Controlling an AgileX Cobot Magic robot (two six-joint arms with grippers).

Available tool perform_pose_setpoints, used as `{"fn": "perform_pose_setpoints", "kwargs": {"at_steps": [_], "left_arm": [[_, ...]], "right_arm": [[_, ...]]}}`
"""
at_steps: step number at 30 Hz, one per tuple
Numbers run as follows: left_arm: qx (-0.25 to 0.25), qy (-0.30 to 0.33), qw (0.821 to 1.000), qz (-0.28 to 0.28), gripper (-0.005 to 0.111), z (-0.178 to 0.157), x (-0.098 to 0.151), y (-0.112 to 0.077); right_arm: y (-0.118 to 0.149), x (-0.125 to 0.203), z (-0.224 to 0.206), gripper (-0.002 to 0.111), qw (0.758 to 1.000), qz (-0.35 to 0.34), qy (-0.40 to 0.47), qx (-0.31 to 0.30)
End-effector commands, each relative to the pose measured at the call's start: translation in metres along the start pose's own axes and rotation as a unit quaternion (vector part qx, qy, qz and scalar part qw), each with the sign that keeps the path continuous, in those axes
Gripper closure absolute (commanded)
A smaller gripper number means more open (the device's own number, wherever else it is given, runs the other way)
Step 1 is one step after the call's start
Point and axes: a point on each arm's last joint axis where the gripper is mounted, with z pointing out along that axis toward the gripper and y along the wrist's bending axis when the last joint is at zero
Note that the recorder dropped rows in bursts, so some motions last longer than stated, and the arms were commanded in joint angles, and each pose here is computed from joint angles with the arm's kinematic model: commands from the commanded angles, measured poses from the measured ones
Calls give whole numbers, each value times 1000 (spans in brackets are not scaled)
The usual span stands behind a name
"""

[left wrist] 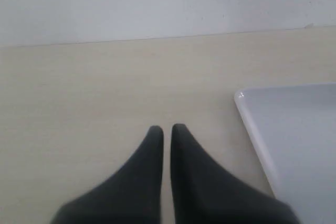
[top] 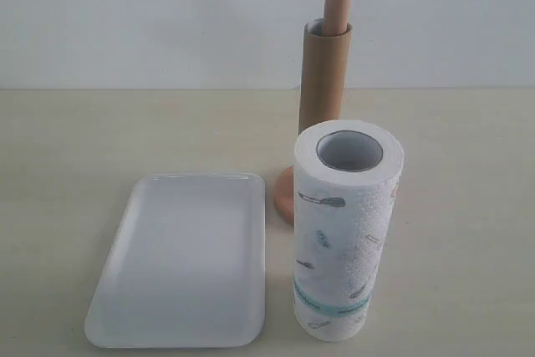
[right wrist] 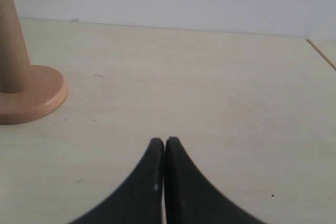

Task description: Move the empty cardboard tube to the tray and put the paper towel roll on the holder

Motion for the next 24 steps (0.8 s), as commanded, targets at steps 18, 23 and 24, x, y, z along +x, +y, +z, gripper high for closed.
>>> {"fn": "perform_pose_setpoints", "kwargs": {"at_steps": [18,23,24], "left_arm": [[2,-32,999,-6,102,0,-5,0],[2,-150,989,-6,102,-4,-26,0],[2,-202,979,-6,102,-7,-35,0]], "right_arm": [[-1,-1,0,108,1000,-1,-2,4],[-1,-1,0,108,1000,-1,-2,4],[-1,-1,0,108,1000,-1,-2,4]]}}
